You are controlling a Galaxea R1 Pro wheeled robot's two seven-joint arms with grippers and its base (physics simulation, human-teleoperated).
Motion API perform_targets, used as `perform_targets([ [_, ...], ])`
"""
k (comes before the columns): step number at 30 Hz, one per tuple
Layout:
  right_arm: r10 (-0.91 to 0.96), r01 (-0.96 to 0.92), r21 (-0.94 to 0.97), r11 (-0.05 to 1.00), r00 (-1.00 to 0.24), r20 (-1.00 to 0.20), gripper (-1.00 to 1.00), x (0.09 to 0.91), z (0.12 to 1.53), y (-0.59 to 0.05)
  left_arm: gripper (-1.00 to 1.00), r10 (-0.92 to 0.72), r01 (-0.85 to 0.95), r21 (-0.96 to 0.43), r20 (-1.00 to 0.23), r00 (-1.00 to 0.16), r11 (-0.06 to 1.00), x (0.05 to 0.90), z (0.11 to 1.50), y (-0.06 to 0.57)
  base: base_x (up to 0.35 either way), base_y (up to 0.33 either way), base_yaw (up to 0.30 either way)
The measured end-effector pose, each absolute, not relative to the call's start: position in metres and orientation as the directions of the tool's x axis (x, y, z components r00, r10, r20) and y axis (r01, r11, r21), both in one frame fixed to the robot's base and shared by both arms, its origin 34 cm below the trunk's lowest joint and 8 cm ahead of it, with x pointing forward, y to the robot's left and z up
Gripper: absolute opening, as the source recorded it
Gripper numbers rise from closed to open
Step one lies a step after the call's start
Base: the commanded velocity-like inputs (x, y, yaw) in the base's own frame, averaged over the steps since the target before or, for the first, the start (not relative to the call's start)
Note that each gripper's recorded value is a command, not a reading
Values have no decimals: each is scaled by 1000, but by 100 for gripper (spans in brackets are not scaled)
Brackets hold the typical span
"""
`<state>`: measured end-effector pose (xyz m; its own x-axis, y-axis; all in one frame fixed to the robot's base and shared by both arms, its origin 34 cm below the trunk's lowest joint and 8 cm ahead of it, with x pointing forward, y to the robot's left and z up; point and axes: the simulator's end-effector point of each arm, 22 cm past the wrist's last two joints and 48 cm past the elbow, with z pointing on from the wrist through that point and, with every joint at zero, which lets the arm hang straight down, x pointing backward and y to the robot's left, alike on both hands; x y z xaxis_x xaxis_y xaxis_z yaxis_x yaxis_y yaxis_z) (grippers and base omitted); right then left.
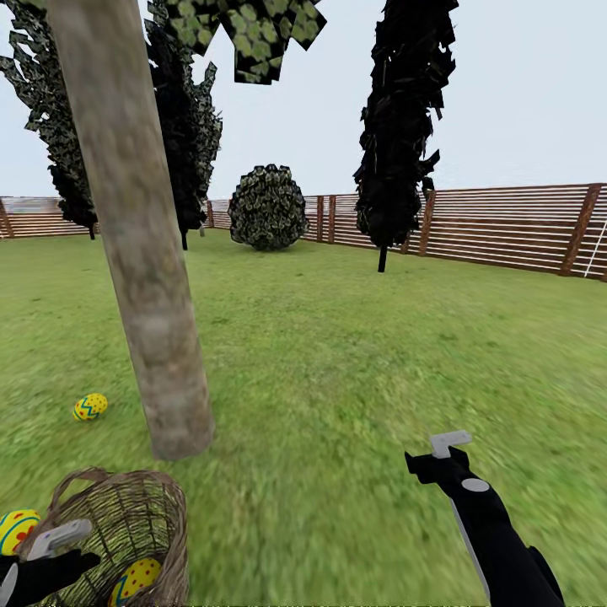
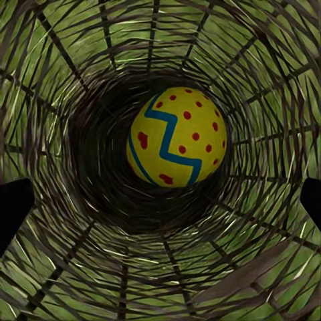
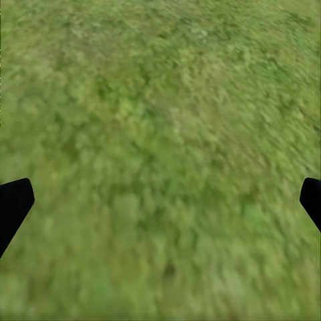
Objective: Take the three Easter eggs out of the wicker basket on the lawn in the garden, then place them on the lawn next to a single tree (choose any tree) so that all three eggs are next to the same tree and none are left in the basket.
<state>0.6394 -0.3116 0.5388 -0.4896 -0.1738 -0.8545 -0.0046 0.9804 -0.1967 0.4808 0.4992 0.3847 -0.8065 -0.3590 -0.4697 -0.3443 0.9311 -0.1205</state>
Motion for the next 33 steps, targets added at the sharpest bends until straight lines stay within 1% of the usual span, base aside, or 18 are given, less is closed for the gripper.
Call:
perform_targets([
  [7, -176, -8, -197, 980, -489, -855, 100, 639, 539, -310, 100, -358, -339, -128, -466, -809, 932, 481, 382, 492, 46, 0, 0],
  [13, -177, -11, -196, 980, -487, -855, 100, 640, 539, -308, 100, -366, -341, -137, -443, -819, 930, 476, 372, 484, 309, 0, 0],
  [21, -176, -16, -193, 981, -488, -855, 100, 640, 538, -304, 100, -370, -343, -141, -442, -818, 928, 475, 371, 484, 313, 32, 0],
  [33, -177, -18, -193, 981, -488, -855, 100, 637, 527, -303, 100, -371, -345, -141, -440, -818, 928, 472, 360, 484, 23, 6, 0],
])
